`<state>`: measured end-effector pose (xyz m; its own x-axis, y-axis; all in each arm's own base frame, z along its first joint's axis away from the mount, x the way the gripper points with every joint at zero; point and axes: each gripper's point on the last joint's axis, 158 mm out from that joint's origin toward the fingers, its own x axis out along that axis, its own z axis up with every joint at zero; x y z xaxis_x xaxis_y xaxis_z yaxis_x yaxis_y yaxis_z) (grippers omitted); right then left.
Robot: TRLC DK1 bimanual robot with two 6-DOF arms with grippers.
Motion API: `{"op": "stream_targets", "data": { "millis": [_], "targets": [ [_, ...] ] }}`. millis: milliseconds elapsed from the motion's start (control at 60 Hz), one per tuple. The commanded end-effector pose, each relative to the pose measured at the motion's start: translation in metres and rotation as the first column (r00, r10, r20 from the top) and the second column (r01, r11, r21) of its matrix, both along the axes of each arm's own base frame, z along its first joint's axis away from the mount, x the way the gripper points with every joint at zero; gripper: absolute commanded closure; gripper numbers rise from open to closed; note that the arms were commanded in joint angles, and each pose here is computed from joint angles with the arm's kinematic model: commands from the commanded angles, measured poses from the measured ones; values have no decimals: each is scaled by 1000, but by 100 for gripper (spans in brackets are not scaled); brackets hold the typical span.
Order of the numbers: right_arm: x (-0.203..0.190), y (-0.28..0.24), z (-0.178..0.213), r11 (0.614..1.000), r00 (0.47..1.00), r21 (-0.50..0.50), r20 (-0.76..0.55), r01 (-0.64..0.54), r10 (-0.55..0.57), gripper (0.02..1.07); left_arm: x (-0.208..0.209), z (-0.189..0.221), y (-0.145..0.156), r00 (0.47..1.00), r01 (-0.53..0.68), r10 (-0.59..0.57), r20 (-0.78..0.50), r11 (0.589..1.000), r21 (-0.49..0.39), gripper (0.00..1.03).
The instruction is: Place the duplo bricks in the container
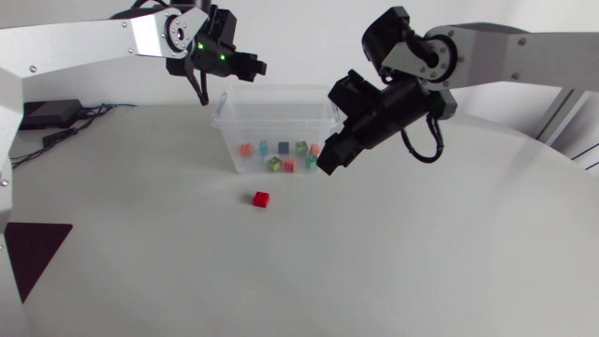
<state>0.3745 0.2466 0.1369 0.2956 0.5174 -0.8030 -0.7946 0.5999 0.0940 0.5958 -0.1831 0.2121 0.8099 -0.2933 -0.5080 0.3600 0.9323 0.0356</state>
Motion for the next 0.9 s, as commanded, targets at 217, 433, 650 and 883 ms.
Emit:
{"op": "stream_targets", "data": {
  "millis": [217,433,650,883],
  "targets": [
    [24,3,49,990,992,117,98,74,-85,76,-22,24,7,995,-47,51,81,997,-53,5],
    [55,11,78,971,975,205,158,125,-159,76,-89,-6,10,1000,-14,14,-14,1000,-13,6],
    [80,14,87,956,961,246,182,158,-206,76,-139,-72,7,983,41,-30,-182,998,54,8],
    [93,13,96,940,949,282,193,191,-251,76,-151,-141,-3,942,40,-15,-334,997,65,12]
  ]
}}
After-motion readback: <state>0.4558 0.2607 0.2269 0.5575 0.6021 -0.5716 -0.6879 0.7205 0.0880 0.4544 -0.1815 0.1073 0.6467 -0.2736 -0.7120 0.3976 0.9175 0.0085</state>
